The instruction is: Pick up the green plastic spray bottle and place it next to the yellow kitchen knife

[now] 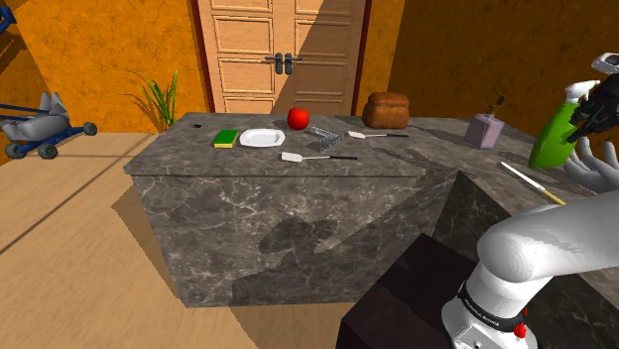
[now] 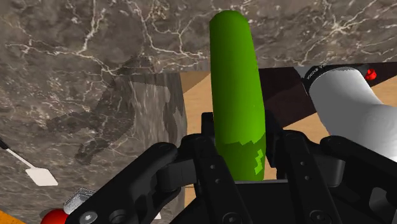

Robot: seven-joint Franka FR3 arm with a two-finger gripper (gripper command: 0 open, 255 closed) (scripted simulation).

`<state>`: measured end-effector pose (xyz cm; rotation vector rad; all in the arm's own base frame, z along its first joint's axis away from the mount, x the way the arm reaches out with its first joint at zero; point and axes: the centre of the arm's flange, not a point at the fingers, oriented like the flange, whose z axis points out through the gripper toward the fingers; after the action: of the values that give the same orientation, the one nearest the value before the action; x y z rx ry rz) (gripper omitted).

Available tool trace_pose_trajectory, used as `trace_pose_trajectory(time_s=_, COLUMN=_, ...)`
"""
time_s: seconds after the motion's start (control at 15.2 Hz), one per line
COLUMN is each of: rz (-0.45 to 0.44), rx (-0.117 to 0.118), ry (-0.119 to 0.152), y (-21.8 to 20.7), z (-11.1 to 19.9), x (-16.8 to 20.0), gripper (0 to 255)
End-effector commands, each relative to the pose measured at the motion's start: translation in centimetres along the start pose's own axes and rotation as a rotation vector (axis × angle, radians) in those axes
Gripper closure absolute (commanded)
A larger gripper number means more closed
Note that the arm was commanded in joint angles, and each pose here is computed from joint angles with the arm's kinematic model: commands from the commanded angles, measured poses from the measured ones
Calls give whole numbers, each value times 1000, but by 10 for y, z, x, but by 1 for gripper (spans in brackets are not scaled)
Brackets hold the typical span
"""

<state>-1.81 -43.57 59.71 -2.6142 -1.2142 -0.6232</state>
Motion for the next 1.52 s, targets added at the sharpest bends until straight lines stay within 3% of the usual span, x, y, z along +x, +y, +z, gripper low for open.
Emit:
trace_pose_trajectory(time_s=0.0, rz=-1, rx=1, ry=1, y=-20, z=-8, x=-15, gripper=255)
trace_pose_trajectory(time_s=0.73, rz=-1, rx=1, ry=1, y=-124, z=-55, x=-109, gripper=255)
trace_pose_trajectory(time_s=1.45, rz=-1, rx=1, ry=1, y=-124, z=-4, x=-135, gripper=255)
